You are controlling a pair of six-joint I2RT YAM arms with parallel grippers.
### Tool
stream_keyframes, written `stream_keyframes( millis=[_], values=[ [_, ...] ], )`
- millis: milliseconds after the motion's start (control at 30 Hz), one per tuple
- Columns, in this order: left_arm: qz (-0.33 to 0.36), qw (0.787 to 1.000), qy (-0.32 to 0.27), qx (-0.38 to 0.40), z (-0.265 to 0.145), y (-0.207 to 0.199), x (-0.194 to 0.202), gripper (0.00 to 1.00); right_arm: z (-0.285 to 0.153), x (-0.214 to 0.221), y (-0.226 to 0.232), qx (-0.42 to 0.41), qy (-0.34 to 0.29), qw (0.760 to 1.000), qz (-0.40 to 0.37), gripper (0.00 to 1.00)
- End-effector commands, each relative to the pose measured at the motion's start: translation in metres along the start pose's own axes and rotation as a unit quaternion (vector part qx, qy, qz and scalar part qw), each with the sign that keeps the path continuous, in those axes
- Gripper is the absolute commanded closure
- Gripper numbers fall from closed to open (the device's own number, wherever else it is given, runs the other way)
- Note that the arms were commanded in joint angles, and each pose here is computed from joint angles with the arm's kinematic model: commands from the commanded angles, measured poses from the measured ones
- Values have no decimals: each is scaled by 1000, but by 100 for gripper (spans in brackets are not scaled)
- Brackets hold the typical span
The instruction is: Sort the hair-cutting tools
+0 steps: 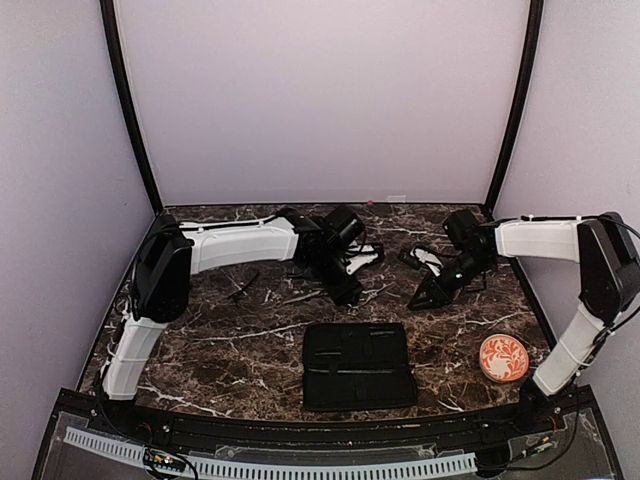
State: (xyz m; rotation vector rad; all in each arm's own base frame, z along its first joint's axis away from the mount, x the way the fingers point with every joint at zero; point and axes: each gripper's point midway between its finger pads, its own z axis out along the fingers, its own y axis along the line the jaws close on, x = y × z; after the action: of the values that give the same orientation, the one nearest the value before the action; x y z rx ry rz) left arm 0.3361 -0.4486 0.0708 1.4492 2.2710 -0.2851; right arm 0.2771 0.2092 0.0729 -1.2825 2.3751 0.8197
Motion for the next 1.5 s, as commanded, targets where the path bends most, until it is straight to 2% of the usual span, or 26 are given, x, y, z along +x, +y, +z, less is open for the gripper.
stream_keyframes(
  millis=[0,333,733,967,1100,1233,1467],
  values=[
    [-18,998,-53,0,0,4,-32,42,-8,-7,1,-1,-21,1000,-4,74],
    [-20,996,-90,9,25,4,-56,46,-11,-3,-7,9,-22,1000,9,74],
    [-1,998,-64,10,57,2,-47,49,-19,-2,-16,21,-31,999,19,74],
    [5,1000,-24,15,64,-1,-27,57,-18,-1,-19,25,-27,999,22,74],
    [-2,998,12,57,51,-16,-14,58,-18,-1,-24,39,-27,999,23,74],
    [-6,994,80,72,43,-23,20,65,-17,0,-24,35,-25,999,25,74],
    [-1,986,164,42,39,-17,76,78,-16,0,-23,29,-24,999,25,74]
  ],
)
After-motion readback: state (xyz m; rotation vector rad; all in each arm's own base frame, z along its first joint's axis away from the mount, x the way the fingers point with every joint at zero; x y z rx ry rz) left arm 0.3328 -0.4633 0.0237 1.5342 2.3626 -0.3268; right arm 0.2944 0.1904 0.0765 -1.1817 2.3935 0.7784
